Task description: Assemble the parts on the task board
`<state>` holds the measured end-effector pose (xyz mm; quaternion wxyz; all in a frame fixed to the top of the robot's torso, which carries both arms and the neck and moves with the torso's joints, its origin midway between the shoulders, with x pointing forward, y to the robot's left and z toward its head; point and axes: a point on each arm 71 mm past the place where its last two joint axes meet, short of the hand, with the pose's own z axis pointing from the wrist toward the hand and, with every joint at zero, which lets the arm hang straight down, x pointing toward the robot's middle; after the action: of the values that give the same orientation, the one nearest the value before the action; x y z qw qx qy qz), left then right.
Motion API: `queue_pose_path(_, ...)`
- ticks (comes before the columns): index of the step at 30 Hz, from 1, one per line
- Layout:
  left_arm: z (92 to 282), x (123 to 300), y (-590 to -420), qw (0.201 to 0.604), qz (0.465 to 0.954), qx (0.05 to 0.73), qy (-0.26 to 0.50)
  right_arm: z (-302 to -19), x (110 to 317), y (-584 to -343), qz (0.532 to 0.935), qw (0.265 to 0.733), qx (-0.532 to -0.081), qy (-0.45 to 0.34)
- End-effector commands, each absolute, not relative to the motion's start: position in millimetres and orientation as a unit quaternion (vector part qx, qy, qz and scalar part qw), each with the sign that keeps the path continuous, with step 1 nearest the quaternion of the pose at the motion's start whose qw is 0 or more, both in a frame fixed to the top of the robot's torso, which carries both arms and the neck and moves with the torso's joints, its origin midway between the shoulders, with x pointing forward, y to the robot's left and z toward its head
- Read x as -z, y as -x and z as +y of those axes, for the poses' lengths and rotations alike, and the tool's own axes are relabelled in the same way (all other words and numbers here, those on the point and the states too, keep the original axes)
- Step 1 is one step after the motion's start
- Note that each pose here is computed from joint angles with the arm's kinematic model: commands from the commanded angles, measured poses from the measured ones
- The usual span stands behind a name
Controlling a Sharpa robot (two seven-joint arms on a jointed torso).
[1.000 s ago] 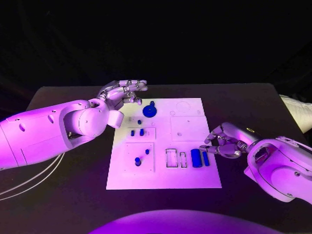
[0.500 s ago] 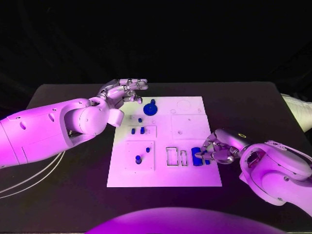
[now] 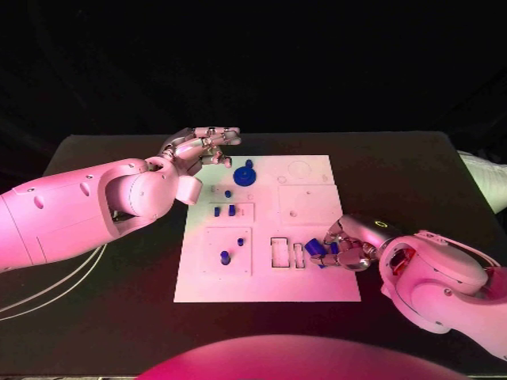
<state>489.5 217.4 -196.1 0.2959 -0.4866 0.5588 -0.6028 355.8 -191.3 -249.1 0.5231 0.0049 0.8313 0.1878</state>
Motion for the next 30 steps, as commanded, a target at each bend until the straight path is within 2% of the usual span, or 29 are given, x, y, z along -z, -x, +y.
queue_pose_path(1, 215.2, 195.2, -488.8, 0.289, 0.560, 0.610, 0.481, -189.9, 255.8, -355.7, 0.837, 0.519, -0.172, 0.015)
queue_pose_path(11, 215.9, 195.2, -488.4, 0.290, 0.560, 0.610, 0.481, -185.2, 259.9, -357.4, 0.831, 0.525, -0.181, -0.001)
queue_pose_path(21, 217.1, 195.2, -488.0, 0.289, 0.560, 0.610, 0.481, -180.4, 243.2, -351.2, 0.799, 0.555, -0.226, -0.059)
queue_pose_path(30, 216.3, 195.2, -488.0, 0.288, 0.560, 0.610, 0.480, -172.5, 234.4, -347.0, 0.795, 0.548, -0.249, -0.079)
